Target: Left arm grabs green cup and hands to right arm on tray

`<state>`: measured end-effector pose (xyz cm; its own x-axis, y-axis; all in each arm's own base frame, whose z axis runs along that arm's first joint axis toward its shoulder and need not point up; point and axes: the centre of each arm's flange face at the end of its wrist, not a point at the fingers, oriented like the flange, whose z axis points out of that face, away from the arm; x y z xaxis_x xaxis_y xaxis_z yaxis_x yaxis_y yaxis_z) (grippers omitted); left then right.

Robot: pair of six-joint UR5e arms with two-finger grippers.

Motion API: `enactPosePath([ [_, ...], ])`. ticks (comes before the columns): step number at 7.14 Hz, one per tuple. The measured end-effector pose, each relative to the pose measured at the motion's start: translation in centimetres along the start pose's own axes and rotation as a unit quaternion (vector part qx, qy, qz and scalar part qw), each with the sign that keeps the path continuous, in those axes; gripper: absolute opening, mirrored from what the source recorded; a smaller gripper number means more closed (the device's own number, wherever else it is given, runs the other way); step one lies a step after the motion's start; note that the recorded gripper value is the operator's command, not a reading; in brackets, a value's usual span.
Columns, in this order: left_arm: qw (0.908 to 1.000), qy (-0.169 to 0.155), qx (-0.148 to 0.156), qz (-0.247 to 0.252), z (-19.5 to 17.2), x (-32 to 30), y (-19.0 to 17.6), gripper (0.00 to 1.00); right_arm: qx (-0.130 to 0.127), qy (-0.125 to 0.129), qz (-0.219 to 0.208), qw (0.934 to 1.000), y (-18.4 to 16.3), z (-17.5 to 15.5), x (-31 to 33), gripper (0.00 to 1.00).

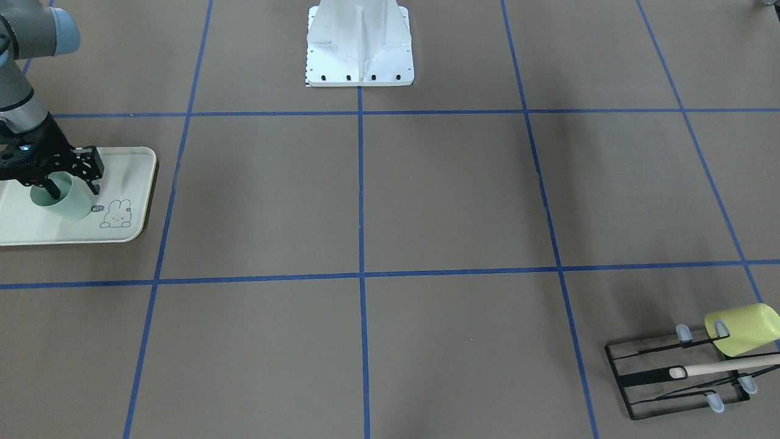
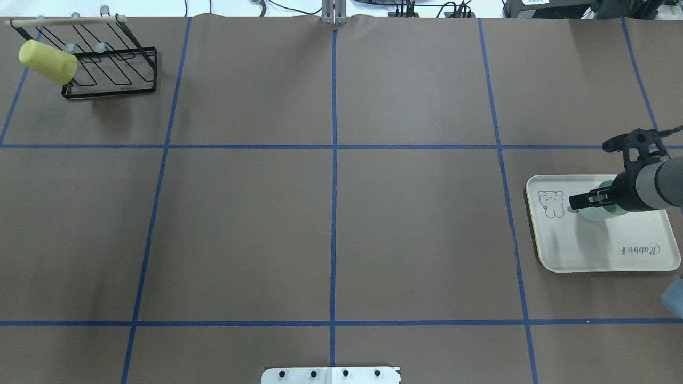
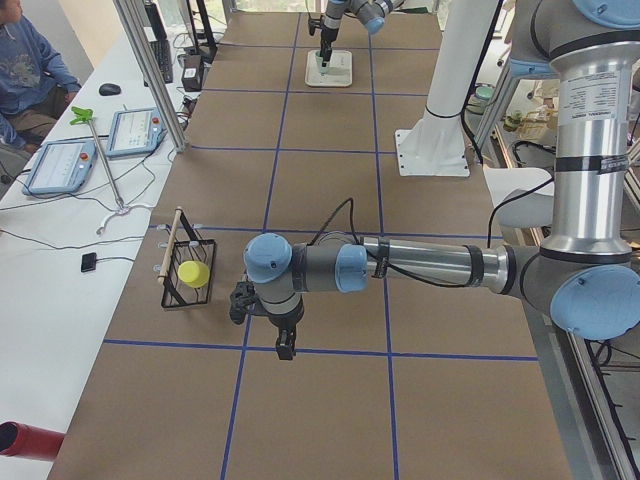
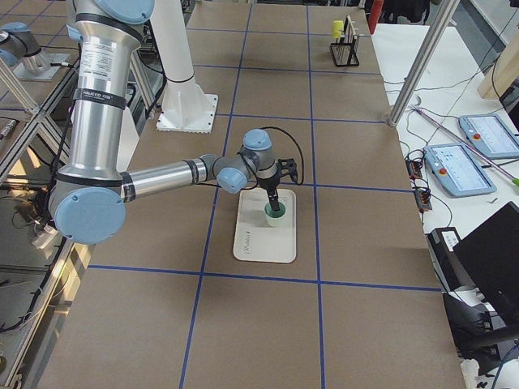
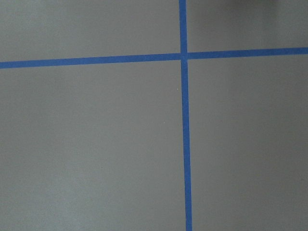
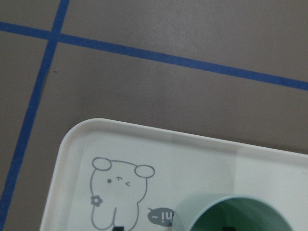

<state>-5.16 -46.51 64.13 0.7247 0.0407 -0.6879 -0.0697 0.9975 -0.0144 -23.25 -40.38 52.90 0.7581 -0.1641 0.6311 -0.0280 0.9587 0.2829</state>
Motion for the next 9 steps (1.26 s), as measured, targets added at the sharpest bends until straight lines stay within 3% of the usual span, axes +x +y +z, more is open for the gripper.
enactPosePath([
  [3,1.0,0.0,0.0,0.0,0.0,0.0,0.0,1.0,-0.016,-0.032,-0.011,0.9993,-3.2,-4.7,5.1,1.0],
  [6,1.0,0.0,0.002,0.001,-0.1,0.1,0.0,1.0,-0.047,-0.014,-0.076,0.9959,-6.8,-9.9,14.3,1.0],
  [7,1.0,0.0,0.001,0.001,0.0,0.0,0.0,1.0,-0.061,-0.012,-0.088,0.9941,-6.2,-10.7,17.3,1.0],
  [9,1.0,0.0,0.001,0.002,0.0,0.0,0.0,1.0,-0.092,0.002,-0.063,0.9938,-2.1,-10.1,22.3,1.0],
])
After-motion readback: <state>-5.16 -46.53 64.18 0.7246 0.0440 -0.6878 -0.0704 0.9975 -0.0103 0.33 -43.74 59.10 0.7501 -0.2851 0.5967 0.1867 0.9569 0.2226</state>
